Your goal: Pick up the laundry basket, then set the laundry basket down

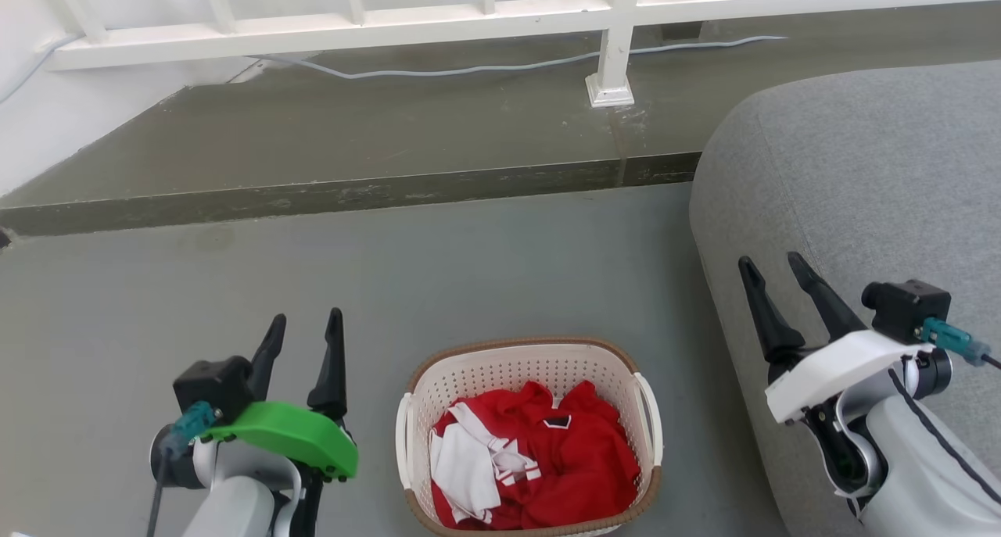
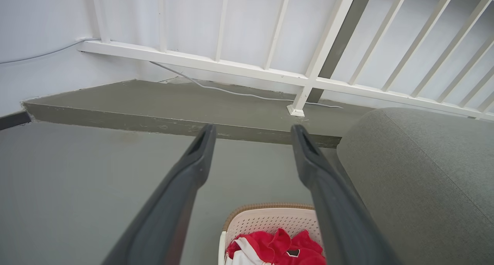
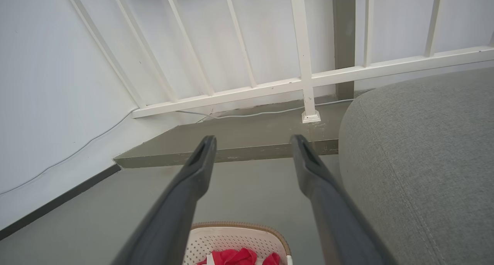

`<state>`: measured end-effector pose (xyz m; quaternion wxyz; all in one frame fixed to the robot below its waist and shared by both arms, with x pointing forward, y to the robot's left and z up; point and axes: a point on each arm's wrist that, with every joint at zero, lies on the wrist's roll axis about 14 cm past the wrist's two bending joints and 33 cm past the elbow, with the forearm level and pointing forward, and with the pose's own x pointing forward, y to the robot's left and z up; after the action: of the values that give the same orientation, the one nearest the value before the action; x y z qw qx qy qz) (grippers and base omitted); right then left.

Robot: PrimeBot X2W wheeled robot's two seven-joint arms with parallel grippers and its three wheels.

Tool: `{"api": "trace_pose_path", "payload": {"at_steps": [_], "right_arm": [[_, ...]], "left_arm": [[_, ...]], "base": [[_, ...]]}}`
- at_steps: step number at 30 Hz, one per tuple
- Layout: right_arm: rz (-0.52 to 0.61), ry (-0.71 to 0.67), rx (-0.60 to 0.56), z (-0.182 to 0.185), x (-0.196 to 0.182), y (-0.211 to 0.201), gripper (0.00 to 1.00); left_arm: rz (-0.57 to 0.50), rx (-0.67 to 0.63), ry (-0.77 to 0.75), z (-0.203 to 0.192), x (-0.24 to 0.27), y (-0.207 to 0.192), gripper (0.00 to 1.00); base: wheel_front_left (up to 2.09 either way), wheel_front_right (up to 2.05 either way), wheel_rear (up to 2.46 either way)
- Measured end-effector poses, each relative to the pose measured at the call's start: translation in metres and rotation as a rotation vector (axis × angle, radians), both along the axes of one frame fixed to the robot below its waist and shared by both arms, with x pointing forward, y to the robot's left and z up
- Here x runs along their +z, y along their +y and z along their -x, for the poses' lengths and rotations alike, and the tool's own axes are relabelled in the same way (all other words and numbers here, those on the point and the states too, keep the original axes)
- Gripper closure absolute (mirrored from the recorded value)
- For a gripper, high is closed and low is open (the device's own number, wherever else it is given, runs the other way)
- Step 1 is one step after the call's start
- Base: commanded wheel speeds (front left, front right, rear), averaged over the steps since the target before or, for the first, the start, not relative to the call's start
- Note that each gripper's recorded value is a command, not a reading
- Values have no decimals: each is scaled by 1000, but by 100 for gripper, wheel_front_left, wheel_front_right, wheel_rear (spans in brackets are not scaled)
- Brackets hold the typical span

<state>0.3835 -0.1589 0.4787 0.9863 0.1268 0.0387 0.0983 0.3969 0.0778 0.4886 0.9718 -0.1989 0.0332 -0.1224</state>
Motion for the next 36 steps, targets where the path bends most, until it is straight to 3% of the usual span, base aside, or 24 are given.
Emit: {"api": "trace_pose_path", "payload": {"at_steps": [36], "right_arm": [[11, 6, -28, 17, -11, -5, 0]], "left_arm": [[-7, -8, -16, 18, -5, -2, 0]], "base": [[0, 0, 0]]}}
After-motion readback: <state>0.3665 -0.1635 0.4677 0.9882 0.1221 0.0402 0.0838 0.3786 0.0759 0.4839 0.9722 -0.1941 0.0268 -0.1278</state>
